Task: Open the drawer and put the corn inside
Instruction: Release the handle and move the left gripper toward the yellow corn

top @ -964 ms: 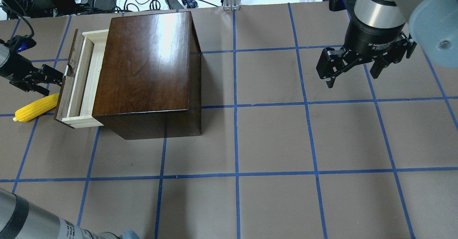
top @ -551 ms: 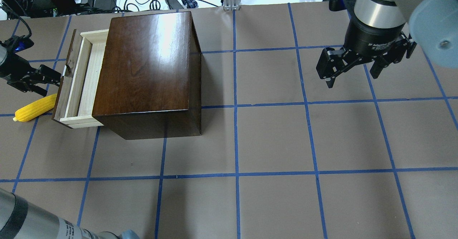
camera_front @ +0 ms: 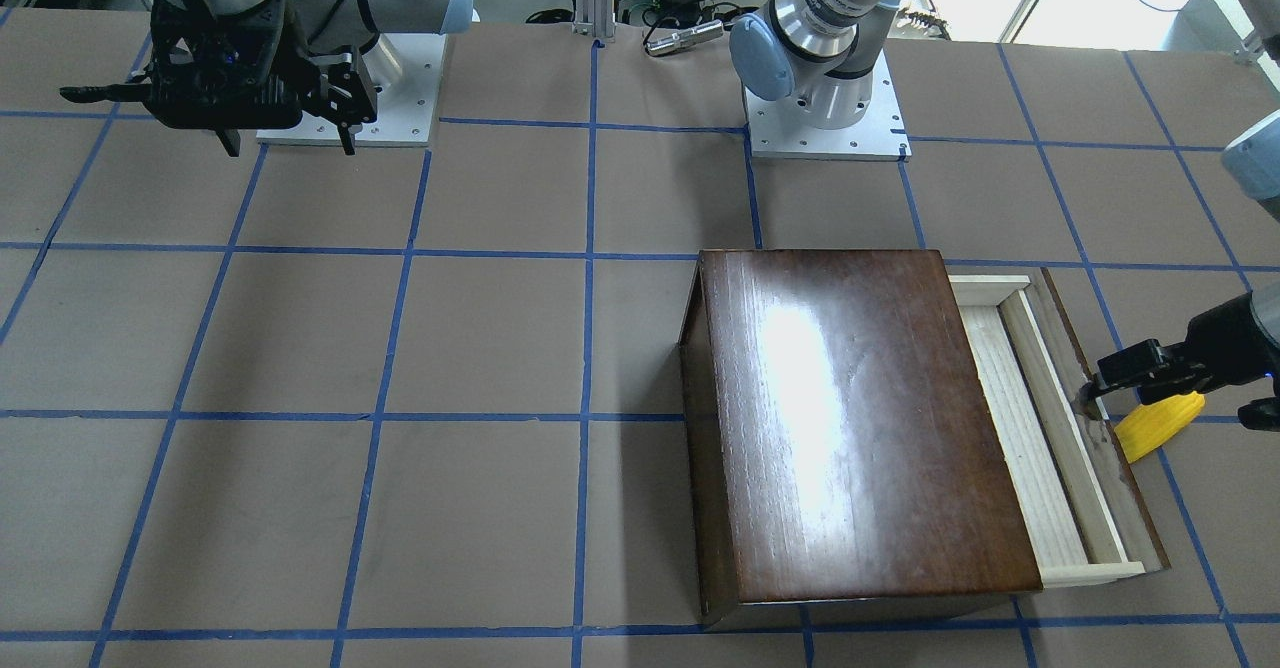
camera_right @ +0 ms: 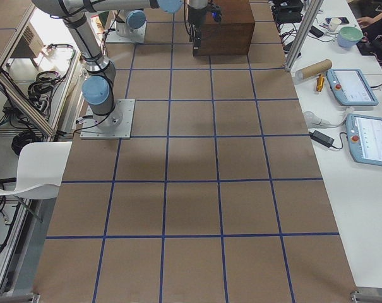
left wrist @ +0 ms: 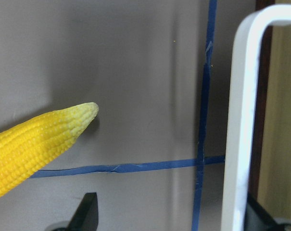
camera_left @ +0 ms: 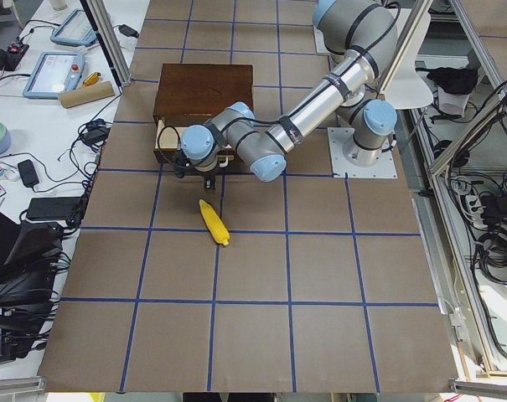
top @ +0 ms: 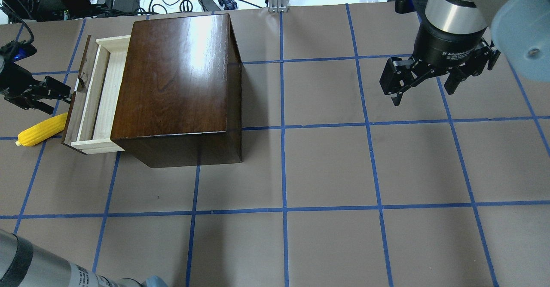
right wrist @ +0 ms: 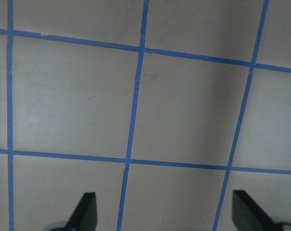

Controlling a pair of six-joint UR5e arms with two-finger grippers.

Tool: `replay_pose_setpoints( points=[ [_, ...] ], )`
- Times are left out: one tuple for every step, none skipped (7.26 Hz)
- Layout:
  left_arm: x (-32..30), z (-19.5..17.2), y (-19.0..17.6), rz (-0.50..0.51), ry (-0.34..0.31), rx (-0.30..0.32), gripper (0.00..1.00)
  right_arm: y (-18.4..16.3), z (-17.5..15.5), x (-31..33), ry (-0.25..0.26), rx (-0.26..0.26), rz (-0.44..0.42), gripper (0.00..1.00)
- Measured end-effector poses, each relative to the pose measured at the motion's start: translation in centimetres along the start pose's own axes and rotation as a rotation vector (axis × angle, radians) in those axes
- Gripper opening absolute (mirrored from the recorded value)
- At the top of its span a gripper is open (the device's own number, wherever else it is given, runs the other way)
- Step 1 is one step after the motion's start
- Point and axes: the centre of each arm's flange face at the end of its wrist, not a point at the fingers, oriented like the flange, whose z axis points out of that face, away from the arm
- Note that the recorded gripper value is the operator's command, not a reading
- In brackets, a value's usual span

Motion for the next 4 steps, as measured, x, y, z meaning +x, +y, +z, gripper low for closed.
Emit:
replay_pose_setpoints(
  points=[
    [0.5,-1.2,-0.1,0.006,-0.01,0.014,1.0,0.0,0.0,0.0,0.0,0.0,0.0,1.0],
    [0.9,-2.5,0.0,0.012,-0.023,0.029,1.0,0.0,0.0,0.0,0.001,0.0,0.0,1.0],
    [1.0,-3.6,0.2,0.015,-0.049,0.033,1.0,0.0,0.0,0.0,0.001,0.0,0.0,1.0],
    [0.6,-4.3,0.6,0.025,-0.1,0.016,1.0,0.0,0.0,0.0,0.001,0.0,0.0,1.0]
  ],
)
